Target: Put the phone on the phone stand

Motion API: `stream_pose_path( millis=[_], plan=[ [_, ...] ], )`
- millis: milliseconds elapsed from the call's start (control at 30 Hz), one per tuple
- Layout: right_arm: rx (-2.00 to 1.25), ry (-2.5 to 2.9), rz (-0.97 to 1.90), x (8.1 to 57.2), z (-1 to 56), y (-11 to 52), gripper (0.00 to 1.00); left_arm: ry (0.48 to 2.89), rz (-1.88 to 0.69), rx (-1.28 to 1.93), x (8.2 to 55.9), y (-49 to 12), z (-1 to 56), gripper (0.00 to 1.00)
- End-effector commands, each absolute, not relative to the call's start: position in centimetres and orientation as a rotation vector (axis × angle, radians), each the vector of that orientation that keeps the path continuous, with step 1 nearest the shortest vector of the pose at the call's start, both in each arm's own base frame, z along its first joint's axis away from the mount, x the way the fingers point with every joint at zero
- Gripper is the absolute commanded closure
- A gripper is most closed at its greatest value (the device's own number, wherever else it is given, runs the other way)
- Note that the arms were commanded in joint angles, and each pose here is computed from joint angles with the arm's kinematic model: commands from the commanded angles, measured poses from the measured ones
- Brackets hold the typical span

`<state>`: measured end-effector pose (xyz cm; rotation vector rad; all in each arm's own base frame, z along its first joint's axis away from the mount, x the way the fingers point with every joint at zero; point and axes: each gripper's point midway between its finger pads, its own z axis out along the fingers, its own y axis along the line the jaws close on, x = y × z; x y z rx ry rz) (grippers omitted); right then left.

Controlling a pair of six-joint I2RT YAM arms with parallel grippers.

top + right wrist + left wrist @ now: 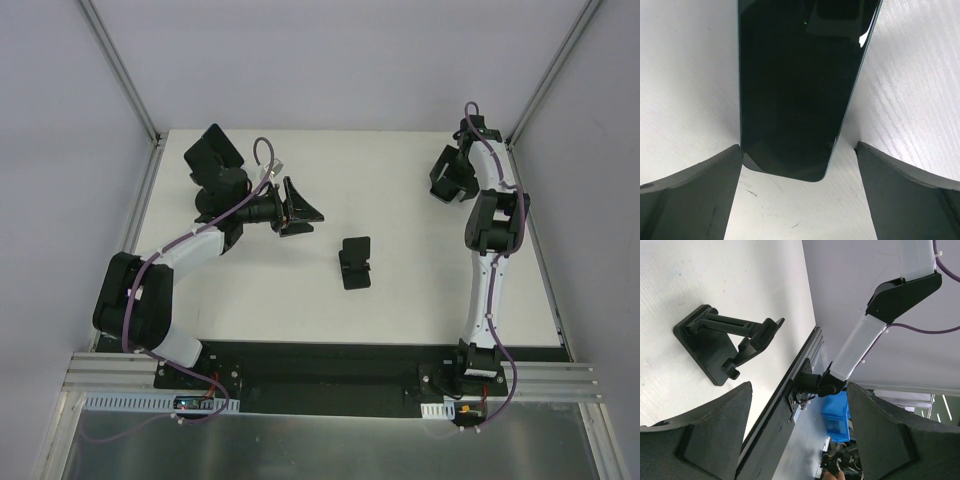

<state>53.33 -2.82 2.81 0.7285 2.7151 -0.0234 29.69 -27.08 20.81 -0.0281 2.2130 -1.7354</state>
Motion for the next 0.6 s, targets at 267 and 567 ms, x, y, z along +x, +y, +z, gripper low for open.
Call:
stream_pose_path(
  millis=[267, 567],
  plan=[
    [0.607, 2.741, -0.054, 53.7, 3.2, -1.3, 0.04, 2.154, -1.777, 0.059, 29.5, -27.7, 22.7, 0.25],
    [0.642, 2.855, -0.129, 50.5, 1.7, -1.7, 0.24, 2.157, -1.79, 0.066, 29.3, -27.9, 22.7, 0.26]
  ],
)
